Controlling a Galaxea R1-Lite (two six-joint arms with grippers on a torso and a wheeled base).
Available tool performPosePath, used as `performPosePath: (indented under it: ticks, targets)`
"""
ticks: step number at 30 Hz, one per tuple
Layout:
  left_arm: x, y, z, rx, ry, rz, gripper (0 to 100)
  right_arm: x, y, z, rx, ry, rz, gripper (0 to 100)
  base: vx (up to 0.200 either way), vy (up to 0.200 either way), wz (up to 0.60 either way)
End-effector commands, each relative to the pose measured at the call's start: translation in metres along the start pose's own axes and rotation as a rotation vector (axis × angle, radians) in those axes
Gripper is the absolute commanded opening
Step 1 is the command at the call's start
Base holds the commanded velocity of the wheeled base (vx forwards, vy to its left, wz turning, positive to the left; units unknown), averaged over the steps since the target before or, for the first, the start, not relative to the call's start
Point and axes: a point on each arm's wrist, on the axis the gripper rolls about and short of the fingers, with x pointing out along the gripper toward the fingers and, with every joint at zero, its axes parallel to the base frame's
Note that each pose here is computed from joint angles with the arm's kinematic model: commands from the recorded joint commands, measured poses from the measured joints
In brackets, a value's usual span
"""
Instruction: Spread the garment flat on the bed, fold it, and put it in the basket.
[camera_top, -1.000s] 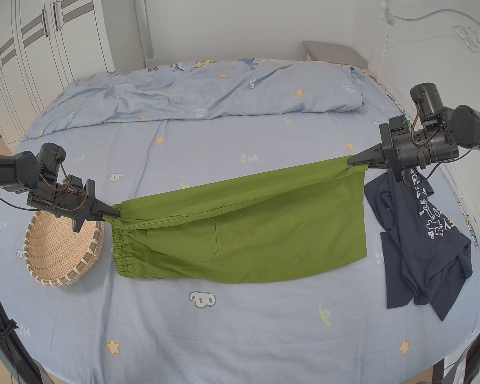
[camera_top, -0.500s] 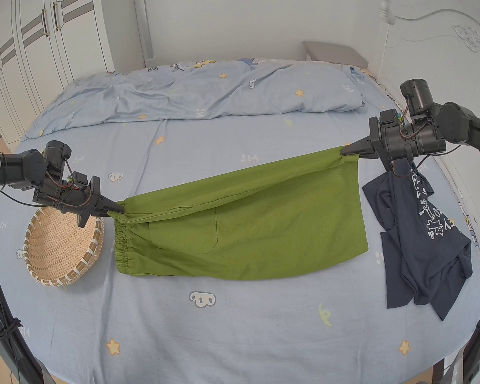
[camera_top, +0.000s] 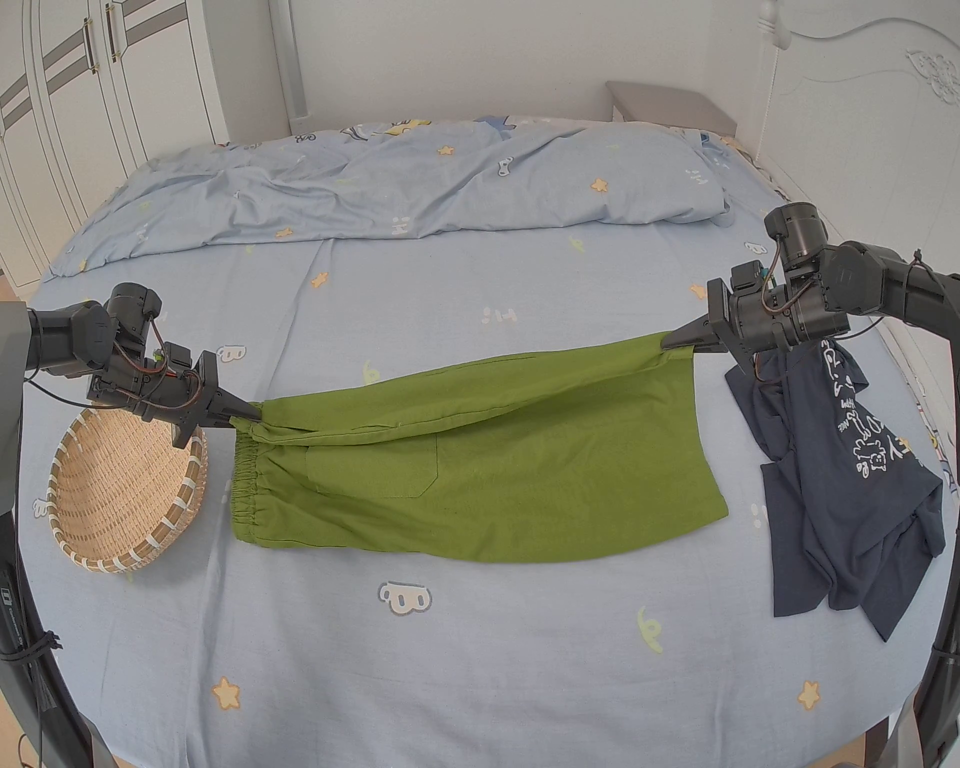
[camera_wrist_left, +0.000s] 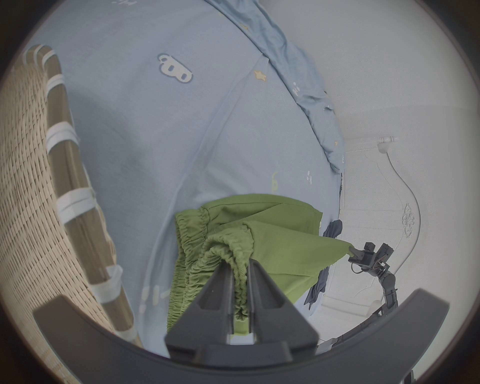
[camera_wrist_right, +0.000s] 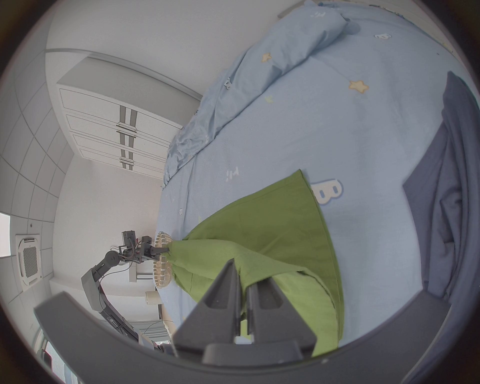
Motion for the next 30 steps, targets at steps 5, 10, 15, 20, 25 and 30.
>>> performPosePath:
  ticks: [5,10,15,20,25,30]
  targets:
    - [0.002,0.005,0.004,-0.015,-0.003,0.002,0,0.010,-0.015,-0.001,0.010,0.020,-0.011,0,0.000,0.000,0.00]
    - [0.003,0.005,0.004,-0.013,-0.003,0.002,0,0.013,-0.015,-0.001,0.001,0.018,-0.004,0,0.000,0.000,0.00]
    - [0.003,0.006,0.004,-0.013,-0.006,0.007,100,0.020,-0.016,-0.002,-0.001,0.027,-0.004,0,0.000,0.000,0.00]
    - [0.004,0.004,0.004,-0.008,-0.007,0.004,100,0.027,-0.015,-0.005,-0.003,0.044,0.000,100,0.000,0.000,0.00]
    - [0.002,-0.003,0.002,0.002,-0.002,-0.006,100,0.028,-0.013,-0.006,-0.003,0.048,0.002,100,0.000,0.000,0.00]
    - [0.007,-0.016,-0.003,0.000,0.014,-0.022,100,0.028,-0.010,-0.008,-0.002,0.057,0.004,100,0.000,0.000,0.00]
